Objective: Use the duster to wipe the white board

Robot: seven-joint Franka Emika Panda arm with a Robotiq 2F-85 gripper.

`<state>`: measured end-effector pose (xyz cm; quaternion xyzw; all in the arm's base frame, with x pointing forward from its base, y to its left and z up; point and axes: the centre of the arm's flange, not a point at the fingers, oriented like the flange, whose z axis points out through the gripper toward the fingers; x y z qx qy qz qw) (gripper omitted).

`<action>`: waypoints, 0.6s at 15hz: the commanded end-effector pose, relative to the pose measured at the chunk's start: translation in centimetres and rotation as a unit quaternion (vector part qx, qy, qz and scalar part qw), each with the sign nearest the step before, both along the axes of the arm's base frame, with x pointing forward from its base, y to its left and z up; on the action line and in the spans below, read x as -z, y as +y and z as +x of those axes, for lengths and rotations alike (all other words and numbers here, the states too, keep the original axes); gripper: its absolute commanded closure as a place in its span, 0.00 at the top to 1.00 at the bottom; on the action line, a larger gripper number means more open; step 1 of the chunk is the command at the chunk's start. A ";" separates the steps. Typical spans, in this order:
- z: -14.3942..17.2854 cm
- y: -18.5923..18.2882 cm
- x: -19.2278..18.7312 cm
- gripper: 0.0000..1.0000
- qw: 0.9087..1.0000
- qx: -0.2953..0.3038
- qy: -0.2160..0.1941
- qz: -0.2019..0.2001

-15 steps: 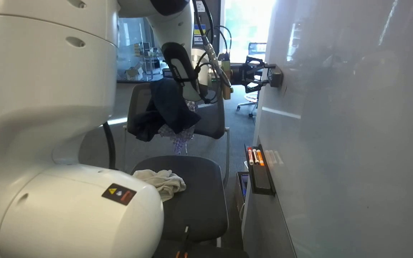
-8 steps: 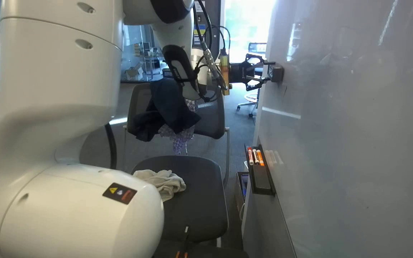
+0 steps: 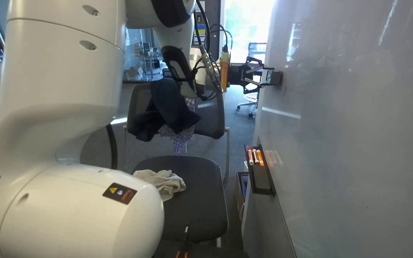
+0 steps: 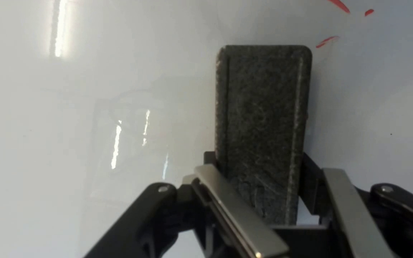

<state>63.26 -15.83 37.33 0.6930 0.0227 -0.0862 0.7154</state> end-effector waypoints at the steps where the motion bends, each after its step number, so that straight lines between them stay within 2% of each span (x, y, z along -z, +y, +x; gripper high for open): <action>1: 1.6 -1.7 -0.7 0.31 0.999 -0.016 -0.007 0.029; 2: 1.8 -1.5 -0.6 0.31 0.999 -0.024 -0.011 0.038; 3: 1.4 0.1 7.5 0.31 0.999 -0.020 -0.008 0.050; 4: 1.2 0.1 8.3 0.31 0.997 -0.021 0.004 0.074; 6: 0.7 0.4 13.7 0.31 0.995 -0.016 0.030 0.094; 8: 0.3 -0.2 20.0 0.31 0.999 0.004 0.020 0.050; 9: -0.3 -0.7 20.6 0.31 0.999 0.010 -0.001 0.030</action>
